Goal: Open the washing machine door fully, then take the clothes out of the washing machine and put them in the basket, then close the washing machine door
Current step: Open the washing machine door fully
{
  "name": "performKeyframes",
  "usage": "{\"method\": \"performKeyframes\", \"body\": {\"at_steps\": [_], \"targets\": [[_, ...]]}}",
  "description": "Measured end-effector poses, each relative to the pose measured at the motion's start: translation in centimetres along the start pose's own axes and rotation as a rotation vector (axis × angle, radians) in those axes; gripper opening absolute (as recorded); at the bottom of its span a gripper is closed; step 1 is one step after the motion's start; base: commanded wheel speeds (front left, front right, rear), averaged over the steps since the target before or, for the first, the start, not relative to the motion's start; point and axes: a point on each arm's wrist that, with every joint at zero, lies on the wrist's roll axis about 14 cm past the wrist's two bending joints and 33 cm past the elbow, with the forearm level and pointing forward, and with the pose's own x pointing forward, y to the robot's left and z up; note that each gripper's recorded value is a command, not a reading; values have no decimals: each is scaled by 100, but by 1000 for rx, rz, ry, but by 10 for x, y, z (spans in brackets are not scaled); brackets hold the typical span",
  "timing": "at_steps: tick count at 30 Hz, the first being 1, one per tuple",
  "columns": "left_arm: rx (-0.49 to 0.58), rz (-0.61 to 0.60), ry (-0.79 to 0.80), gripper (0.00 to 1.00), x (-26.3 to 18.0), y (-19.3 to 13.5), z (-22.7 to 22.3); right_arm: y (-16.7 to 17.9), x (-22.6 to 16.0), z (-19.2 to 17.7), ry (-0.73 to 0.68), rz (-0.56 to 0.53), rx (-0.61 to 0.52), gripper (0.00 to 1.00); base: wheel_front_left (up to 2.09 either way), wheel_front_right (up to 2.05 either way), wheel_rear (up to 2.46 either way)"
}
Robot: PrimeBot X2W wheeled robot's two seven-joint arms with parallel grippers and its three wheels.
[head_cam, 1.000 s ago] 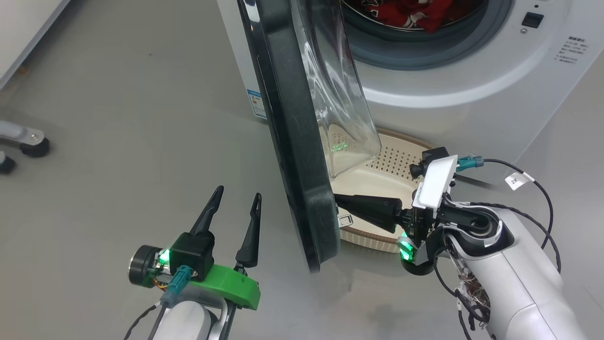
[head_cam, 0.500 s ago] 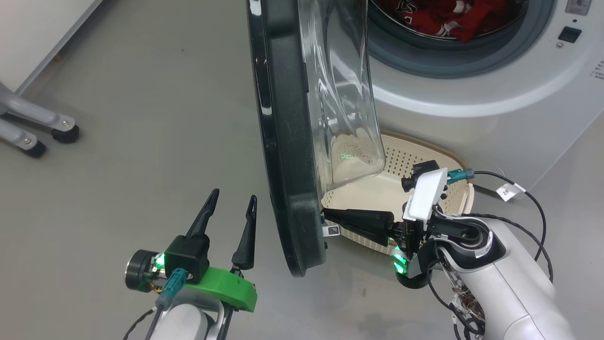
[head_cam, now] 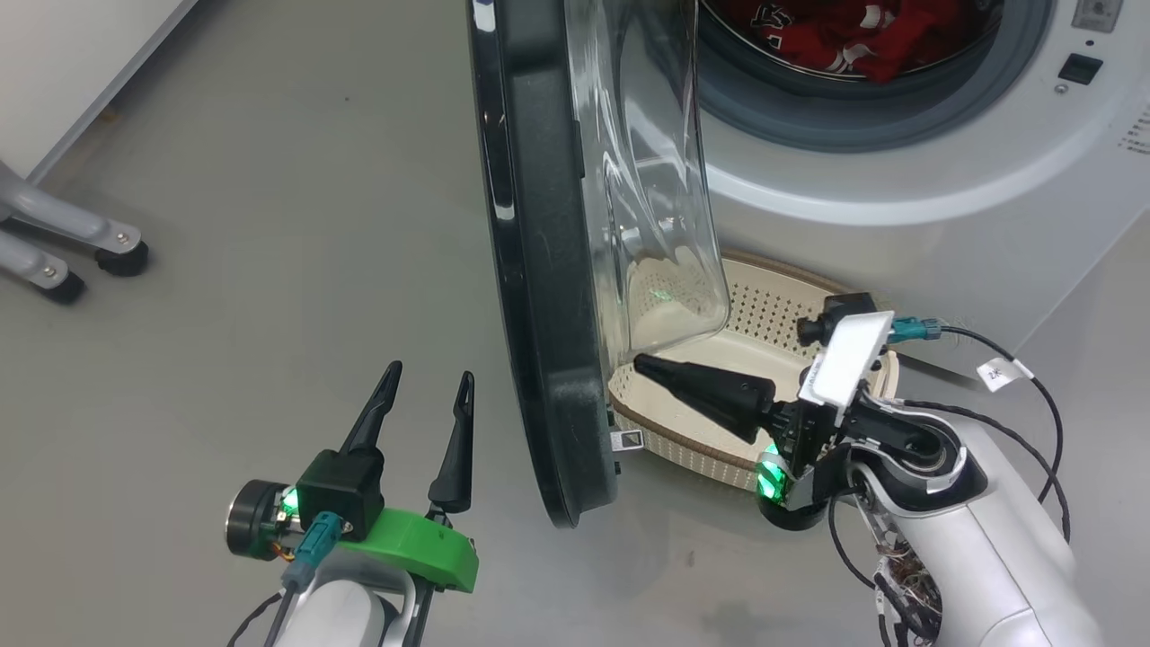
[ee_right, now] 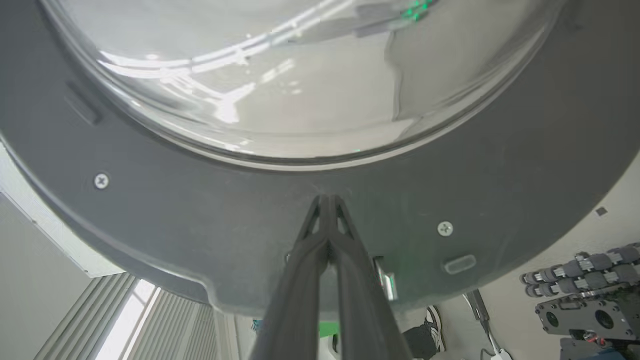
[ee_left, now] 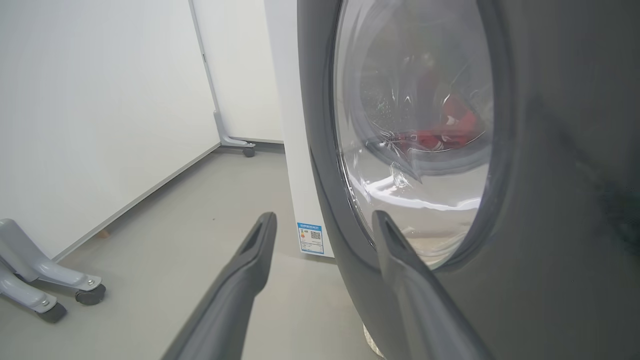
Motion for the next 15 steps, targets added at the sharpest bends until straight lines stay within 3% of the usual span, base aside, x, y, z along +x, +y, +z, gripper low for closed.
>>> {"method": "performKeyframes", "body": {"at_steps": [6,7,10,11,15], "targets": [[-4,0,-5,100,1,0,1,19,-21,27,-162,87,-49,0,0,0,0],[-4,2,-5,100,0,1,1,22,-26,31,-189,97,-61,10,0,0,0],[-5,8,-3,100,-1,3,0,25,-43,44,-279,111,-84,93,0,0,0],[-3,10,-4,100,-2,4,0,24,-48,48,-305,106,-92,100,0,0,0],[-1,13,-10,100,-3,5,2,17,-68,55,-406,80,-114,100,0,0,0]]}}
